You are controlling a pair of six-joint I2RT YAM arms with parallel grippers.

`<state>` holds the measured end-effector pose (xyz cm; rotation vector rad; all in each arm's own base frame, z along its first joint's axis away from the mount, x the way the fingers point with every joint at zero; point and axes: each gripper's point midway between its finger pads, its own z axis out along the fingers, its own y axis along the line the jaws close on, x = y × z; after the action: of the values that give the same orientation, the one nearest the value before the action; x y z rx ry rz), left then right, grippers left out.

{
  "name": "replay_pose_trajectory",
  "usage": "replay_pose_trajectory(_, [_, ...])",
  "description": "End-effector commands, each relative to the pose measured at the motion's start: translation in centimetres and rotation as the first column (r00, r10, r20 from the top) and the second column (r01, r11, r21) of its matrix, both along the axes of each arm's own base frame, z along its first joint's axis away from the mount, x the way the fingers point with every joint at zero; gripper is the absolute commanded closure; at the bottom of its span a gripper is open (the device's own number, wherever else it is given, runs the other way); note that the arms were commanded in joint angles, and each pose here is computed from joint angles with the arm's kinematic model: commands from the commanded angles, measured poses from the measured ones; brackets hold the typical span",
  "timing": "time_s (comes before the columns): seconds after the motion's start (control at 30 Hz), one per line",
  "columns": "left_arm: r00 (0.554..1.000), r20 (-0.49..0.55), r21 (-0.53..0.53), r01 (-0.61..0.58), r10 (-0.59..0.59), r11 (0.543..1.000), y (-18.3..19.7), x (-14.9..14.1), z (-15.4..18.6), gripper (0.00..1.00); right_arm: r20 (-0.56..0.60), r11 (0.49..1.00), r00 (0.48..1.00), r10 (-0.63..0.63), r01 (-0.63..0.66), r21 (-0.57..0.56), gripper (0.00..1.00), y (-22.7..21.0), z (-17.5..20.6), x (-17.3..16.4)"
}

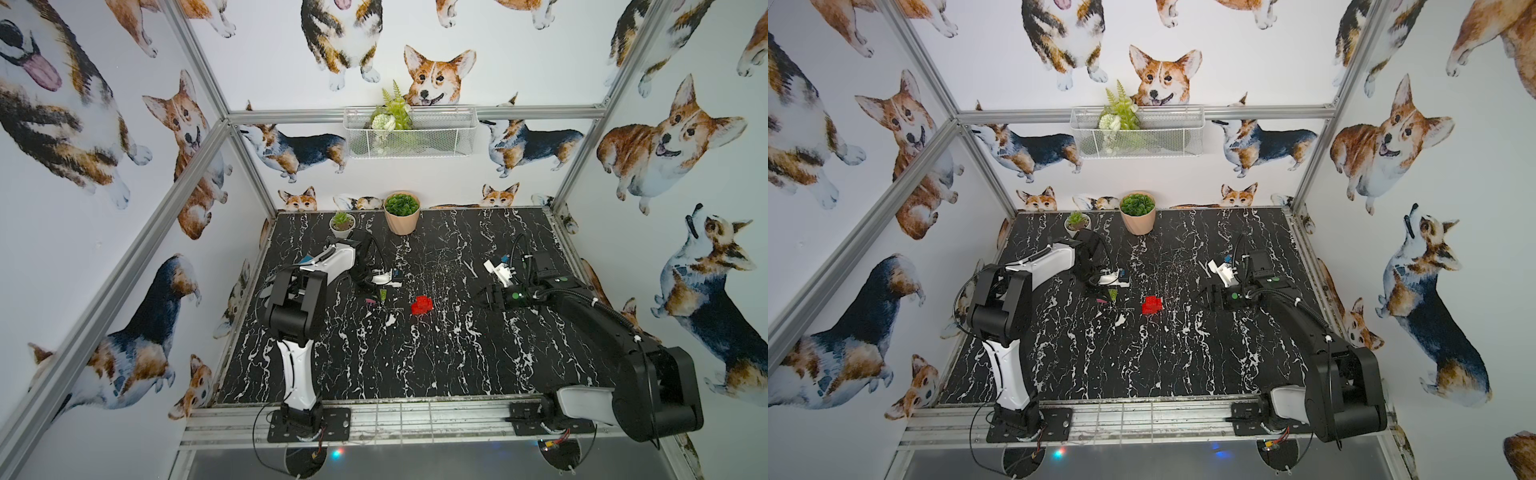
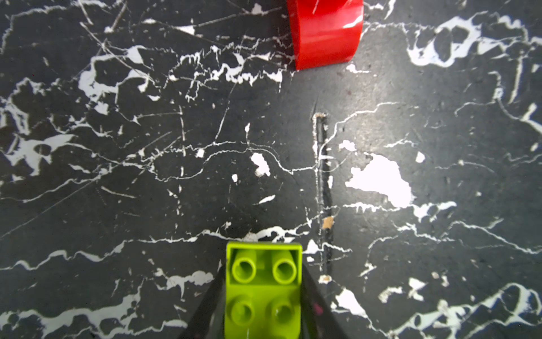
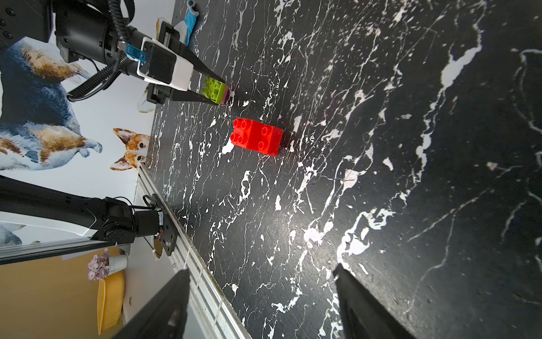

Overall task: Assemble the letter s with lego
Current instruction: Assemble the lego brick with the lego brick.

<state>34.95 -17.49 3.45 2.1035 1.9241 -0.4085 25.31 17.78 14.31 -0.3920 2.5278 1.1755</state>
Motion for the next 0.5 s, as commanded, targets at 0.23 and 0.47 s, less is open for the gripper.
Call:
replay_pose_trajectory(0.23, [0.997,0.062,-0.013,0.057,-0.056,0.998,-0.4,1.0,2.4,0.54,0.025,1.0,0.999,0.019,-0.019,0.003,0.21,0.2,0.5,0.1])
replay_pose_trajectory(0.47, [0.999,0.02,-0.03,0.039,-0.039,0.999,-0.7,0.9,3.0,0.39,0.039,1.0,0.999,0.018,-0.018,0.008,0.2,0.2,1.1,0.2])
